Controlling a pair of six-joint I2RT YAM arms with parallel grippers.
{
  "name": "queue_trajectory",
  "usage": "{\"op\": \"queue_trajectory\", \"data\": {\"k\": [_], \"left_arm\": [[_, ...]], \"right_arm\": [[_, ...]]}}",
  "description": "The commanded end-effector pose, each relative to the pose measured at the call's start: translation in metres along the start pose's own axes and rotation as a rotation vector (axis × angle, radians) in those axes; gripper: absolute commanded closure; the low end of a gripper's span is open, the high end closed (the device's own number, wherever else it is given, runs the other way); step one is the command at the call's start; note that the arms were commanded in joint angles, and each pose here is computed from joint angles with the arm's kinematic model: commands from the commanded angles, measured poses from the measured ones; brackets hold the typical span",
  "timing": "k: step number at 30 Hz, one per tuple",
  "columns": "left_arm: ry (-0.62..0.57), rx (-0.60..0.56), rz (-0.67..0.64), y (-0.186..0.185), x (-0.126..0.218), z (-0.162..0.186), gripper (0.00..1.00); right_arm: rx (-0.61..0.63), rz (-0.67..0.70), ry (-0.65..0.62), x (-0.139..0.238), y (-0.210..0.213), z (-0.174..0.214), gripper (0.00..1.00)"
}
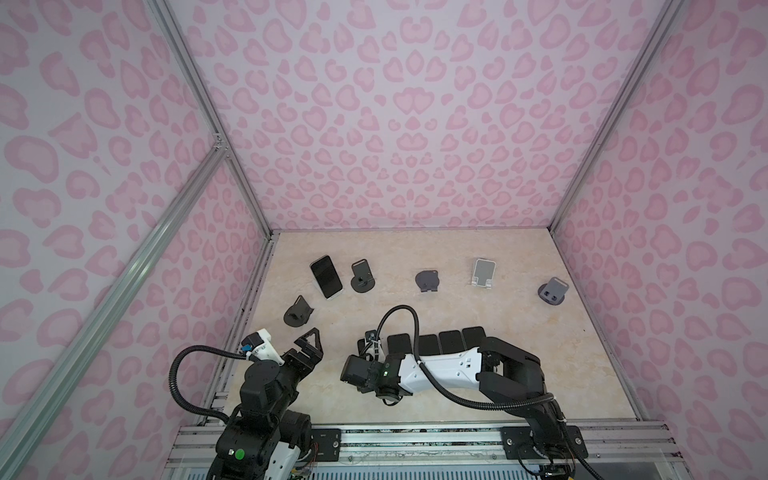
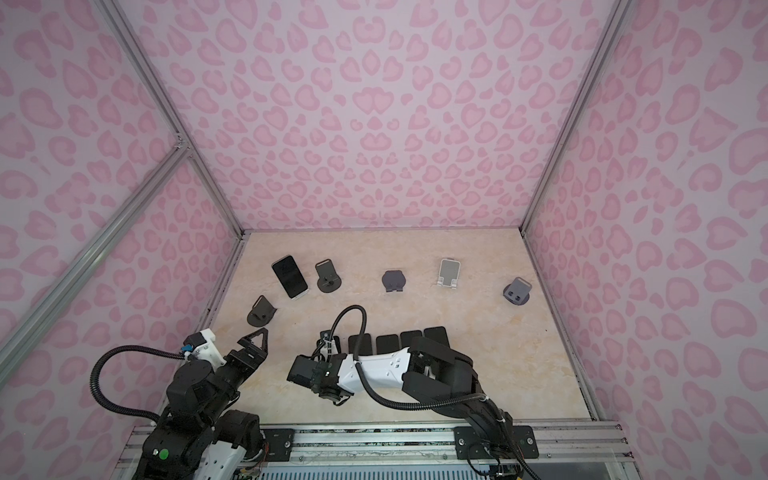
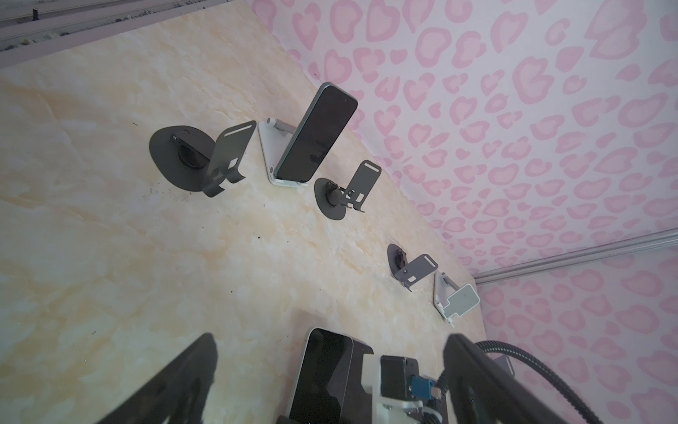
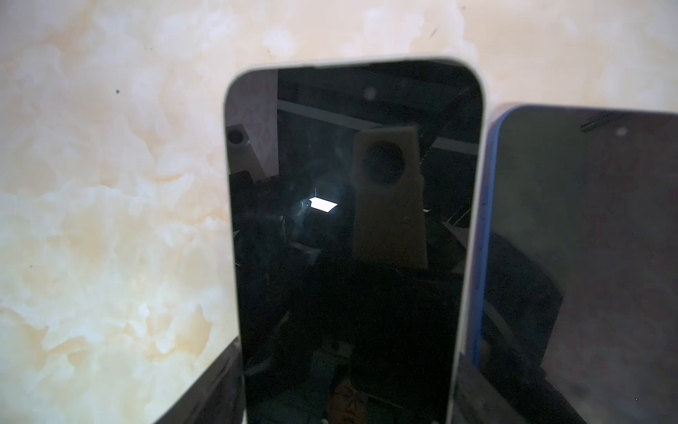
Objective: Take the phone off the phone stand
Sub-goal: 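Lower the silver-edged phone flat beside the blue-edged phone and open the right gripper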
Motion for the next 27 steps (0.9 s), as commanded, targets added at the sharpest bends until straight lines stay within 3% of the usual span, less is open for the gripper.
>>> {"op": "queue_trajectory", "data": {"k": [1,16,27], "left_arm": [[-0.006,0.011,0.011,-0.0014,0.0004,-0.001,0.01],[0.01,0.019,0.02,-0.003,-0.0049,0.0004,0.01],[0.009,0.012,0.006,-0.0013,-0.0054,0.0007,0.0]], "right_arm": [[0.004,0.041,0.006,-0.0039,-0.0061,0.0029,0.27],[-0.027,0.055,0.044,-0.0111,-0.0114,0.0069,0.21],[-0.021,0.042,0.027,-0.0072,-0.0109,0.0005,0.22]]}}
Point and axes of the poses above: each gripper's point midway between its finger pads, its own x axis back along the fingers, its own y axis along the line the jaws close on, z = x × y, the point moved 7 cm from there along x, back along the fingers, and after that the axes turned 9 degrees about -x, right-handed, at the moved point
